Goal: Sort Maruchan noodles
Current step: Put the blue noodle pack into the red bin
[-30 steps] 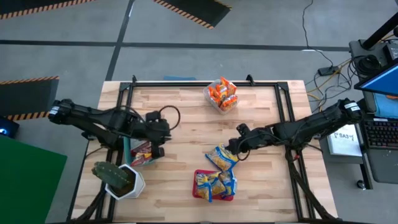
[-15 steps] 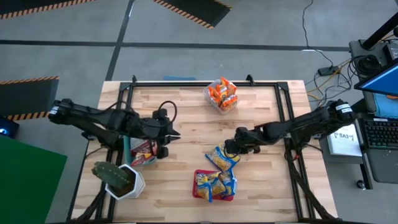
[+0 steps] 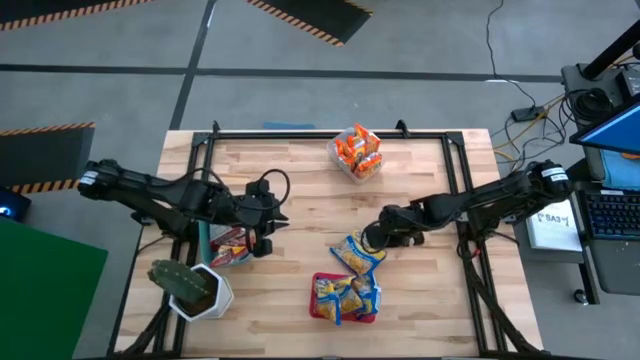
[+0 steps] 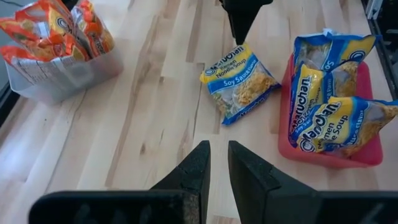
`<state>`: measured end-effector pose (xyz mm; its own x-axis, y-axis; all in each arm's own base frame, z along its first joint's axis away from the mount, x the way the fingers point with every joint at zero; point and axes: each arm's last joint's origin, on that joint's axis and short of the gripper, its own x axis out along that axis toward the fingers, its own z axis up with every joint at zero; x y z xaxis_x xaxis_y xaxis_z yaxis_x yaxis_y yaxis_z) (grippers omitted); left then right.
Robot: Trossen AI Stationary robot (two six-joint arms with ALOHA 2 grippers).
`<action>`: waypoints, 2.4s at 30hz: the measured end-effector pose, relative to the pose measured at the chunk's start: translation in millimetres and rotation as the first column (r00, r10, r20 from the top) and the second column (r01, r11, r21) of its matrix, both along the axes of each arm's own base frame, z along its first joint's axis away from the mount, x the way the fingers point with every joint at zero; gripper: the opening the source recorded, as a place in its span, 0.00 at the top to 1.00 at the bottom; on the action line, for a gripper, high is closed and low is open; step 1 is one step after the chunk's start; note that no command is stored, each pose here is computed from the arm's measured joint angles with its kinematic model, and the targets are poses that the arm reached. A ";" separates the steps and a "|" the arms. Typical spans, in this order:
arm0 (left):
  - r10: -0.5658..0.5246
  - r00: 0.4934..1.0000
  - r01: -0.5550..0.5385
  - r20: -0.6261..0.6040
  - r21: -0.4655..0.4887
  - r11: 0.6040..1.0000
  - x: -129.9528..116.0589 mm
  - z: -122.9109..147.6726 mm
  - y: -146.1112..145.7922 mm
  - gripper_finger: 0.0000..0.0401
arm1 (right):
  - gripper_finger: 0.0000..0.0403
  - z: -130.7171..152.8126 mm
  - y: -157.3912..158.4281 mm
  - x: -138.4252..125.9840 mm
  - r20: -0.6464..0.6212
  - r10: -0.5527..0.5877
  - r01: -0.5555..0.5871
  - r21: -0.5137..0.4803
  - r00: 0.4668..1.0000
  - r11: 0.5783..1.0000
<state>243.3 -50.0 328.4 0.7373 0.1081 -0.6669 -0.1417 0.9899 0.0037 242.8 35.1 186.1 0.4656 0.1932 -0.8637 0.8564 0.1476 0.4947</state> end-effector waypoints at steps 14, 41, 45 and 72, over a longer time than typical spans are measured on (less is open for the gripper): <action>0.027 0.999 -0.028 -0.026 -0.014 1.000 5.0 -9.1 1.4 0.90 | 0.30 -37.2 -16.2 -7.9 0.232 0.099 -0.110 0.036 0.968 0.993; 0.080 0.997 -0.080 0.000 -0.071 0.994 12.1 -11.0 1.2 0.90 | 0.95 -76.0 -19.7 6.2 0.288 0.092 -0.079 -0.057 0.953 0.995; 0.086 0.996 -0.086 -0.002 -0.078 0.993 12.0 -12.2 1.0 0.90 | 0.97 -64.4 -21.1 4.6 0.328 0.072 -0.047 -0.084 0.942 0.995; -0.031 0.991 0.060 0.130 -0.229 0.972 32.2 -42.7 -68.4 0.90 | 0.98 134.1 12.2 10.6 0.492 0.295 -0.172 -0.279 0.819 0.945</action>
